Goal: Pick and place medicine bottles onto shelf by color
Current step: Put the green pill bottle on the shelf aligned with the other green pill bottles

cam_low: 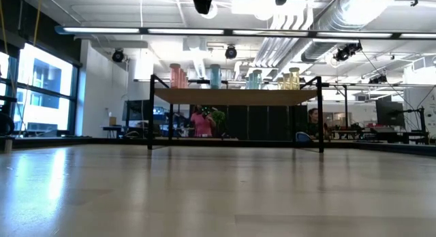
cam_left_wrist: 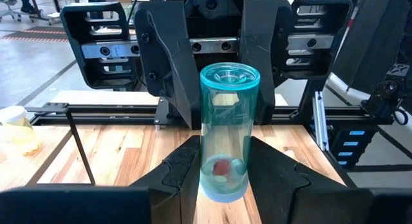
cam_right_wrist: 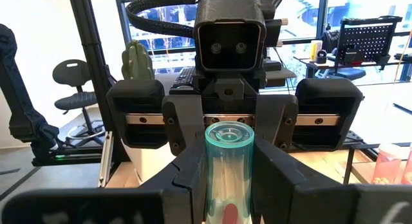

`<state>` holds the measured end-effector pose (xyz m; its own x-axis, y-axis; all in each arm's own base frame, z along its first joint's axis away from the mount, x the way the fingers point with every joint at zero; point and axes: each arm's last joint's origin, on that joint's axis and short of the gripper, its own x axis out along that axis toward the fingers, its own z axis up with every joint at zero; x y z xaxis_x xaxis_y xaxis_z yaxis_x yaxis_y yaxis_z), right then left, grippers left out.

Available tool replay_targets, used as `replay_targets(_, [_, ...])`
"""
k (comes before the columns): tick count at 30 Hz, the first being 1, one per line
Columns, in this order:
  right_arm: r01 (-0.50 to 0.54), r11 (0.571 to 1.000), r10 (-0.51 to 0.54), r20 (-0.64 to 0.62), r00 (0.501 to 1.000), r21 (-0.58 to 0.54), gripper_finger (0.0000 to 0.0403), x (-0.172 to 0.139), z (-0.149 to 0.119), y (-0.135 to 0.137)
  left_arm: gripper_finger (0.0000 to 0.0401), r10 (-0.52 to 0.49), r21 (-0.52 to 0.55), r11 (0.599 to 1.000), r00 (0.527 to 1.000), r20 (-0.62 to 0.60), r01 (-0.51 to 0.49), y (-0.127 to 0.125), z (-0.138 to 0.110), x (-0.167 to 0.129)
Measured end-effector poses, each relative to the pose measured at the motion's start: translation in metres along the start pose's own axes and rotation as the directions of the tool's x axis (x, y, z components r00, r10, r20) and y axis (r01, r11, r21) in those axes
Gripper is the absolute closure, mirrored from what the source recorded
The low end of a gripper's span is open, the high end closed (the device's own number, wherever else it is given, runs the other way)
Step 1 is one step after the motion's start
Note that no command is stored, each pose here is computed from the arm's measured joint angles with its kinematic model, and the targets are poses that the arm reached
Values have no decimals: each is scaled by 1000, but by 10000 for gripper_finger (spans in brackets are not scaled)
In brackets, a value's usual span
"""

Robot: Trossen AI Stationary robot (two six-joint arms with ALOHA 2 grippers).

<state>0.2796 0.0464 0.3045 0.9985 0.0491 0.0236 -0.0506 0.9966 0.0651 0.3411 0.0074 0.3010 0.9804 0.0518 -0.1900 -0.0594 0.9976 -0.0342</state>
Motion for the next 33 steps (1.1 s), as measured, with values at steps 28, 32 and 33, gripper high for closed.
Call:
replay_targets(28, [6,996,-1,-50,999,92,194,-10,3,-1,291,3,9,1000,995,-100,-2,1,-10,-1])
replay_targets(32, [14,989,-4,-70,998,146,182,-15,6,-2,291,12,67,998,986,-169,-1,1,-16,-2])
replay_targets(33, [17,987,-4,-78,997,161,181,-17,6,-2,291,13,85,996,982,-188,3,1,-18,-2])
